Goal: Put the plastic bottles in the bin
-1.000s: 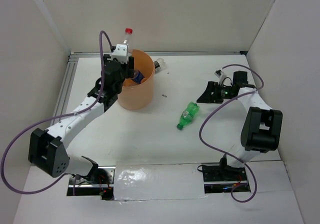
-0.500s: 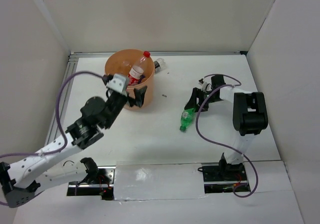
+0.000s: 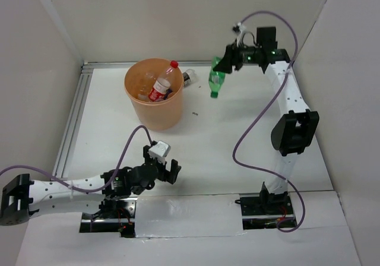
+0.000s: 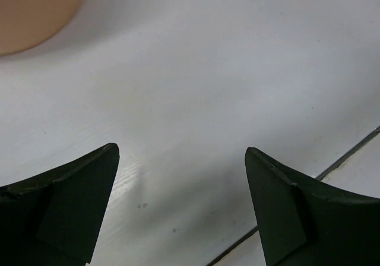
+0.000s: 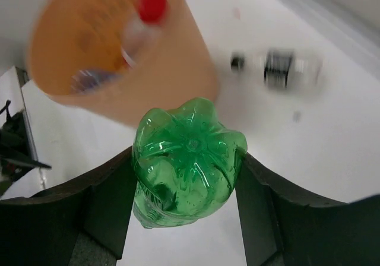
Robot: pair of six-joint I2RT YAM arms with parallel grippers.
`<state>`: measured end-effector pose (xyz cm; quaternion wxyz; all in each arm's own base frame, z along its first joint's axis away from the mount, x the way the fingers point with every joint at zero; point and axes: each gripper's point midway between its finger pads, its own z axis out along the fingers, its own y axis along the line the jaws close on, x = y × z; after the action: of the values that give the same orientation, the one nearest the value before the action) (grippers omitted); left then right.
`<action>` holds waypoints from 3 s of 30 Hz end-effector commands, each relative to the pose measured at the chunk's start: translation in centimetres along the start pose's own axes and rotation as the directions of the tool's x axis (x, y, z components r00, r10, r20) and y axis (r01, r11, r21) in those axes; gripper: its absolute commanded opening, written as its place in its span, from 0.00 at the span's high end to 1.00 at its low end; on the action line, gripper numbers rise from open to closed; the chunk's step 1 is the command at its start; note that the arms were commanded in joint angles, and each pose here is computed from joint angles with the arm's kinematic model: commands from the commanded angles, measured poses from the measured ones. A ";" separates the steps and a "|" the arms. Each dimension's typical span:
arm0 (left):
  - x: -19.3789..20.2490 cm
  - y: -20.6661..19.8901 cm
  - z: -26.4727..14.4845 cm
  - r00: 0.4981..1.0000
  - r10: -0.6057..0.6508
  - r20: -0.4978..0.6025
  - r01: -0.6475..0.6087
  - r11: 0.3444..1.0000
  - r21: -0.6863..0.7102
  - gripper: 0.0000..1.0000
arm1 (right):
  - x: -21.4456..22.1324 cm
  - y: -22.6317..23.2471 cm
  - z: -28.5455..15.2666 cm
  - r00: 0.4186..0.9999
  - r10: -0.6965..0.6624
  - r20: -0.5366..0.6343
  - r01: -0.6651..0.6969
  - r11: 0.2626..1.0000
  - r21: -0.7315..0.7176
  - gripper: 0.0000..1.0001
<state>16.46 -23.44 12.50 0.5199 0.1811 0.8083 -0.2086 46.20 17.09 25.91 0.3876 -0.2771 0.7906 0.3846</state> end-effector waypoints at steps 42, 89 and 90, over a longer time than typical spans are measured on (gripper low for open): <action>1.4 -2.5 0.7 0.981 -0.183 -0.058 0.184 0.983 0.013 0.00 | -9.6 -8.5 17.2 0.845 -0.410 0.343 0.373 0.912 0.171 0.87; 1.2 -3.4 0.8 0.988 -0.152 -0.023 0.153 0.983 0.097 0.00 | 7.0 -1.5 0.7 0.333 -0.941 -0.063 0.910 0.339 -0.241 0.01; 1.2 -3.4 0.8 0.988 -0.152 -0.023 0.153 0.983 0.098 0.00 | 7.6 -1.3 0.7 0.297 -0.954 -0.053 0.919 0.300 -0.254 0.01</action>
<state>14.84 -25.89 10.84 0.4760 0.1467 0.8255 -0.2653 45.45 16.90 20.84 0.4557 -0.6623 0.5686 0.1741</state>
